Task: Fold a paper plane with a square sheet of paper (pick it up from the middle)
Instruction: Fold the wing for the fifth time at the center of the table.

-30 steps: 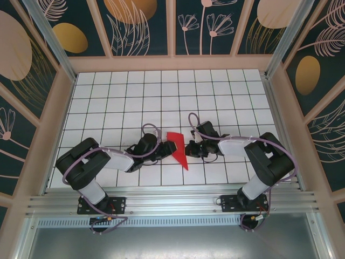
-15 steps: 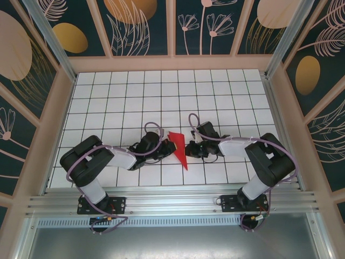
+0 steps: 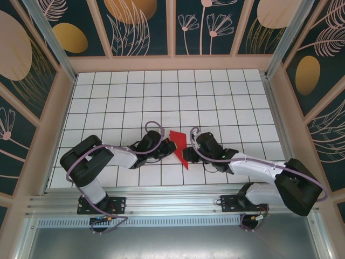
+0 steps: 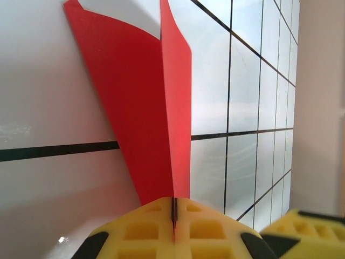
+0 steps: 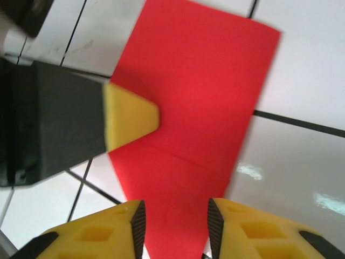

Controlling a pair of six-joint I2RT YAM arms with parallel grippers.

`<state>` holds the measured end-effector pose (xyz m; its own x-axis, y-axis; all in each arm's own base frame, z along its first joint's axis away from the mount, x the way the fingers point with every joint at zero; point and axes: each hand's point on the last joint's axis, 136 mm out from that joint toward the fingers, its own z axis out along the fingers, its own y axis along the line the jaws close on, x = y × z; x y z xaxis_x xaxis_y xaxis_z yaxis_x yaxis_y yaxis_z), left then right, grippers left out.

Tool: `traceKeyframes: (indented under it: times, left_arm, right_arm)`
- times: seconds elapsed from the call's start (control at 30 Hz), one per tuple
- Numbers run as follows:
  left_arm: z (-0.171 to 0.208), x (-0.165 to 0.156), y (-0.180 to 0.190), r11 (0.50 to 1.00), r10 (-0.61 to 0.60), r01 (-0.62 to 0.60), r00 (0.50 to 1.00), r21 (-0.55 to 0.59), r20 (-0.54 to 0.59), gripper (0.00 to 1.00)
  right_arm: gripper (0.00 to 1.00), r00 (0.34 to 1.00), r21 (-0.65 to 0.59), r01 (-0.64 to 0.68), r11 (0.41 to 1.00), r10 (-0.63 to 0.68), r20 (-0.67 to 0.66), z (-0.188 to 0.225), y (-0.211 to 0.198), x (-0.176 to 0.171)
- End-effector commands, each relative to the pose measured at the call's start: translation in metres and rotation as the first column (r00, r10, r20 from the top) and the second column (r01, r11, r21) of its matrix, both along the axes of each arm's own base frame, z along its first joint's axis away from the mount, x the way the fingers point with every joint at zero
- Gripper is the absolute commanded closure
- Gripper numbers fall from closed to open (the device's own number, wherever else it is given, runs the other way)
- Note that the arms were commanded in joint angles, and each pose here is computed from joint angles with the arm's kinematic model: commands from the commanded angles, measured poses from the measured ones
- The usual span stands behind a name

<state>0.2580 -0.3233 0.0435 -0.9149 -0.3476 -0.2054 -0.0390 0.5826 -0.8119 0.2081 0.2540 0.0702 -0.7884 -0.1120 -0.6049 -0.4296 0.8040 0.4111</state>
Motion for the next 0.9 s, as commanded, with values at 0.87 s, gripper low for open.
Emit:
traceKeyframes:
  times: [0.87]
  left_arm:
    - [0.002, 0.003, -0.007, 1.000, -0.012, 0.012, 1.000, 0.023, -0.005, 1.00]
  right_arm:
    - [0.59, 0.858, -0.417, -0.085, 0.905, 0.279, 0.431, -0.023, 0.034, -0.009]
